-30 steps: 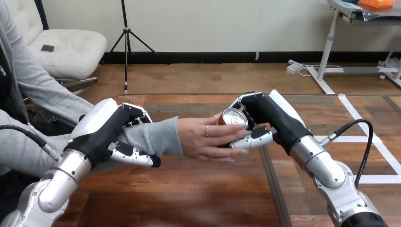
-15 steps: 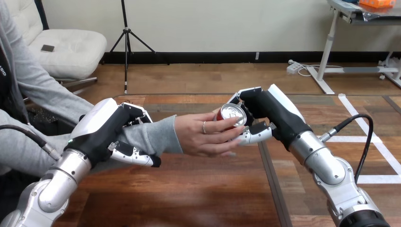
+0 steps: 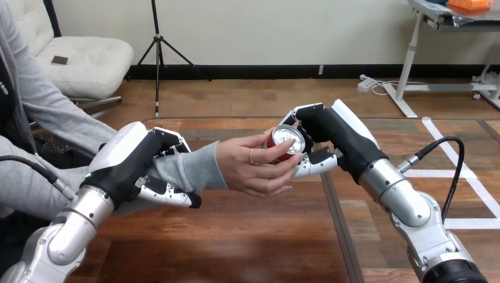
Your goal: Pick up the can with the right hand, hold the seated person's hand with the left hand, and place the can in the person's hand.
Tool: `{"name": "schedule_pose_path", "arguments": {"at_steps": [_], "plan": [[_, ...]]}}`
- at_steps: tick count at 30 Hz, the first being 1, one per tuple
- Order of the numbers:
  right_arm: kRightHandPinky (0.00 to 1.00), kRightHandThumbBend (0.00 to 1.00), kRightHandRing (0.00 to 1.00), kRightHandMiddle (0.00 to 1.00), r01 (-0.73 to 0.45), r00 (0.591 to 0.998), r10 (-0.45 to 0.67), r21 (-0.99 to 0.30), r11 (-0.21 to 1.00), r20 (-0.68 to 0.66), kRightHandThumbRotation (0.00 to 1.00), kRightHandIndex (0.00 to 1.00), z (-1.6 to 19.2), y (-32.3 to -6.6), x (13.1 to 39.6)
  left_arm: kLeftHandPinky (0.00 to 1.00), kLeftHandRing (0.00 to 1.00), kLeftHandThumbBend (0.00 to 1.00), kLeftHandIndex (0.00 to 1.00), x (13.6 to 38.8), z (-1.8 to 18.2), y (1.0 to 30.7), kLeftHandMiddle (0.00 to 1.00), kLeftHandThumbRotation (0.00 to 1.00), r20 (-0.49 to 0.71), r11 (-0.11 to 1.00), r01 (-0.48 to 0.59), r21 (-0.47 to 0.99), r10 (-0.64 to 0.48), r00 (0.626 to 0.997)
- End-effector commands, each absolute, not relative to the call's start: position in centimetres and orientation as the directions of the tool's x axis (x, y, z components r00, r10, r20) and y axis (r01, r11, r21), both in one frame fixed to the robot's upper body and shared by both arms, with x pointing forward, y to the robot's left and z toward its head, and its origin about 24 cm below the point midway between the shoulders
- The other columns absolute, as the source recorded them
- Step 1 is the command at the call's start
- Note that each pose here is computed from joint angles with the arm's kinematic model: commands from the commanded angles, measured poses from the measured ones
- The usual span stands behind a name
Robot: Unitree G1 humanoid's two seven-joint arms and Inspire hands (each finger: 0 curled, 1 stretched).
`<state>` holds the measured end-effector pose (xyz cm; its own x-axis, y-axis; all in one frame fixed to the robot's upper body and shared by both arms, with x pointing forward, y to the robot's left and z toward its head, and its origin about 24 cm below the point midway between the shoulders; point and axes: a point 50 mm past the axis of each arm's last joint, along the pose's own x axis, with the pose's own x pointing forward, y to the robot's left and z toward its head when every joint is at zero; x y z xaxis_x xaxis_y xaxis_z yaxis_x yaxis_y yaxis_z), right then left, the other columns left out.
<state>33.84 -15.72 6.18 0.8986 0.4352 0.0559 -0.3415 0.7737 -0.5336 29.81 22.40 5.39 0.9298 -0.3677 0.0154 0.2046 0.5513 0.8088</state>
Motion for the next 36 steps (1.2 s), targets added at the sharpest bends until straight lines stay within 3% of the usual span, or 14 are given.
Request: {"name": "schedule_pose_path", "arguments": {"at_steps": [1,25,31,32,36], "plan": [[0.26,0.85,0.28,0.36,-0.289,0.85,0.475,-0.551,0.783,0.228,0.0,0.41,11.04,-14.42,35.3,0.18,0.23,0.83,0.42,30.91,8.7,22.21,0.3,0.0,0.17,0.581,0.083,0.81,-0.369,0.914],[0.29,0.87,0.31,0.37,-0.293,0.862,0.465,-0.552,0.781,0.2,0.0,0.41,10.53,-14.8,35.13,0.18,0.22,0.82,0.42,30.93,8.6,22.29,0.29,0.0,0.152,0.587,0.099,0.803,-0.363,0.919],[0.29,0.87,0.31,0.37,-0.289,0.867,0.459,-0.556,0.779,0.193,0.0,0.41,10.36,-14.92,35.12,0.3,0.35,0.84,0.46,30.8,8.5,22.3,0.41,0.0,0.148,0.618,0.103,0.78,-0.342,0.928],[0.29,0.87,0.32,0.37,-0.29,0.867,0.459,-0.555,0.78,0.192,0.0,0.41,10.34,-14.94,35.11,0.35,0.41,0.88,0.49,30.76,8.51,22.3,0.46,0.0,0.149,0.615,0.101,0.782,-0.342,0.928],[0.29,0.87,0.32,0.37,-0.294,0.869,0.458,-0.55,0.781,0.185,0.0,0.41,10.21,-15.02,35.11,0.41,0.49,0.94,0.55,30.6,8.57,22.29,0.55,0.0,0.142,0.577,0.083,0.813,-0.334,0.932]]}}
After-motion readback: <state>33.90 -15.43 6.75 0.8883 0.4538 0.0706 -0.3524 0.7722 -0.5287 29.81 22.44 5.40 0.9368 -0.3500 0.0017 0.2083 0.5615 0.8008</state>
